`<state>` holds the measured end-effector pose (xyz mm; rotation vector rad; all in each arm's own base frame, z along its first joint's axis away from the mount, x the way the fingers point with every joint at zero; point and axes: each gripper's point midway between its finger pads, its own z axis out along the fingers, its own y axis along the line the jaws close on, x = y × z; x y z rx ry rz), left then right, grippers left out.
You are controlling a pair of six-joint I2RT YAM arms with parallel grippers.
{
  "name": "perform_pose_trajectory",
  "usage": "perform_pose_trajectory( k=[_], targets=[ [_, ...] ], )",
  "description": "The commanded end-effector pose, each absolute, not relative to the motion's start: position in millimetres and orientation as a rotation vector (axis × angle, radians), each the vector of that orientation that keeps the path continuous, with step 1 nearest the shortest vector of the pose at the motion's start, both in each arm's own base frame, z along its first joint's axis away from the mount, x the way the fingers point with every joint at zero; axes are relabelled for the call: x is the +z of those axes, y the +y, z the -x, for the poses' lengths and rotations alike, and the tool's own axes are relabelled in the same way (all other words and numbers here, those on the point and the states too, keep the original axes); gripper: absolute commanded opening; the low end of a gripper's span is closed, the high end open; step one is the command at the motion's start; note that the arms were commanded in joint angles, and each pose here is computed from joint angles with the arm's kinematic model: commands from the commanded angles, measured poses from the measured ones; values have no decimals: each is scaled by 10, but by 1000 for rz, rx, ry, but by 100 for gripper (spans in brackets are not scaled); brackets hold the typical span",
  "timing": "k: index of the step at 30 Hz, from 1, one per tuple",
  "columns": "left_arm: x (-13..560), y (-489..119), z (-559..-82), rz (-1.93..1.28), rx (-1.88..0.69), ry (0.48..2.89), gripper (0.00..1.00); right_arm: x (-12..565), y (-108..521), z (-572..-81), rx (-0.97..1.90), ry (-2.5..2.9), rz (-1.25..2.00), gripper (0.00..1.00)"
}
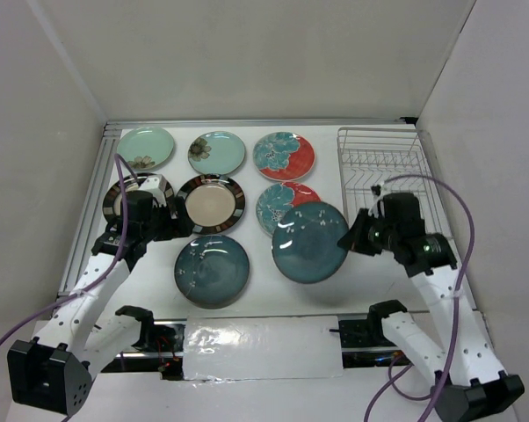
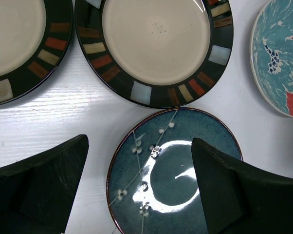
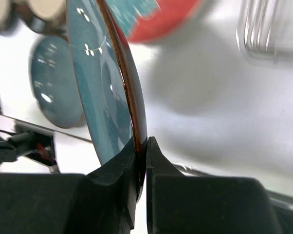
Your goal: Load the plates into the dish rack
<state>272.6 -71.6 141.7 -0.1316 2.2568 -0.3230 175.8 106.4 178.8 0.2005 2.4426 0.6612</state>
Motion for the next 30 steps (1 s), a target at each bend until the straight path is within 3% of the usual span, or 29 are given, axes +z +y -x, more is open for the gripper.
perform_pose_trajectory(
  k=[1,14,22,30],
  targets=[
    [1650,-787,-2831,105,-363,2188,100,2674,1206,-2096,737,2211,-65,0],
    [1637,-827,-2801,126,-396,2211,100,3752,363,-3475,72,1824,-136,0],
    [1644,-812,-2763,158,-394,2233,100,4112,-211,-3851,-271,1668,-118,0],
    [1659,-916,-2728,148,-468,2240,100,4478,-1002,-3882,-563,1516,-200,0]
  ],
)
